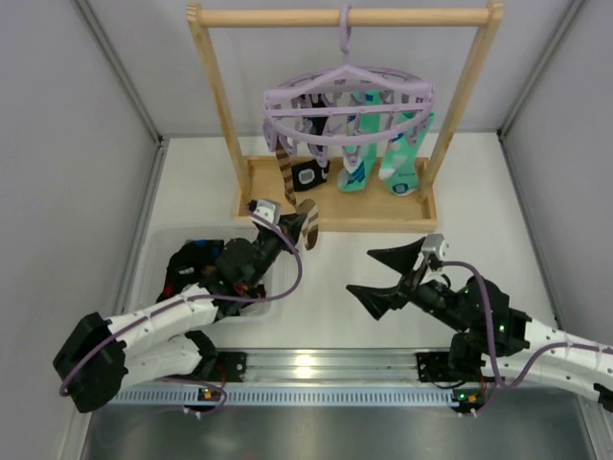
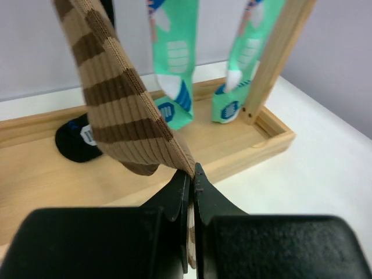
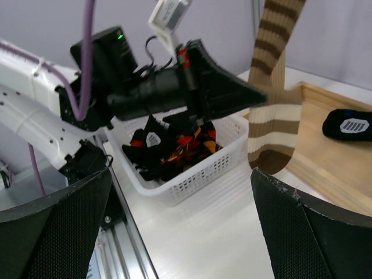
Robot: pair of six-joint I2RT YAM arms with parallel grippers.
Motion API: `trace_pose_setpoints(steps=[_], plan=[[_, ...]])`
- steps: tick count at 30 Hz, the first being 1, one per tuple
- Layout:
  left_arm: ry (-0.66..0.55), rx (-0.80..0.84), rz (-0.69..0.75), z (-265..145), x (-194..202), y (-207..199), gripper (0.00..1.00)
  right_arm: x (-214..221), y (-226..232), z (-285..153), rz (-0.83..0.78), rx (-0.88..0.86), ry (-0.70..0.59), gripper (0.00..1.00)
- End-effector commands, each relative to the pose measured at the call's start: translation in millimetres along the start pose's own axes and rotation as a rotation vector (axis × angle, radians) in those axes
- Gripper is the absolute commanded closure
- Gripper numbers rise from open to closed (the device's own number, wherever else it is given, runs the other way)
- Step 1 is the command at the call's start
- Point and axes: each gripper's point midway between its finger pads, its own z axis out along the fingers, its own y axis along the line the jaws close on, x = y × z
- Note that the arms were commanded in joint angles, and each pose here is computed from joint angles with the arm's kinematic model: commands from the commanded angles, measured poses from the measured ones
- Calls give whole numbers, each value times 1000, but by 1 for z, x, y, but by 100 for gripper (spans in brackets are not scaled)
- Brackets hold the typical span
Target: Remove the socks clipped to the hanger
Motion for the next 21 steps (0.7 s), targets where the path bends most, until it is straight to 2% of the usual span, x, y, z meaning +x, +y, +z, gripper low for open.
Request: trace_pose_setpoints(steps=[1,6,13,21], plan=[[-95,-26,-4,-17,-20,-16,100,-28,-8,-7,70,60,-84,0],[-85,38,-26,-38,-14,-56,100,-42,-18,-9,118,138,-89,1],[5,23,65,-39,18,-97,100,-63,-45,-13,151,328,-112,1],[44,66,75,-35,31,-133,100,-90,-65,-9,44,517,-3,4]])
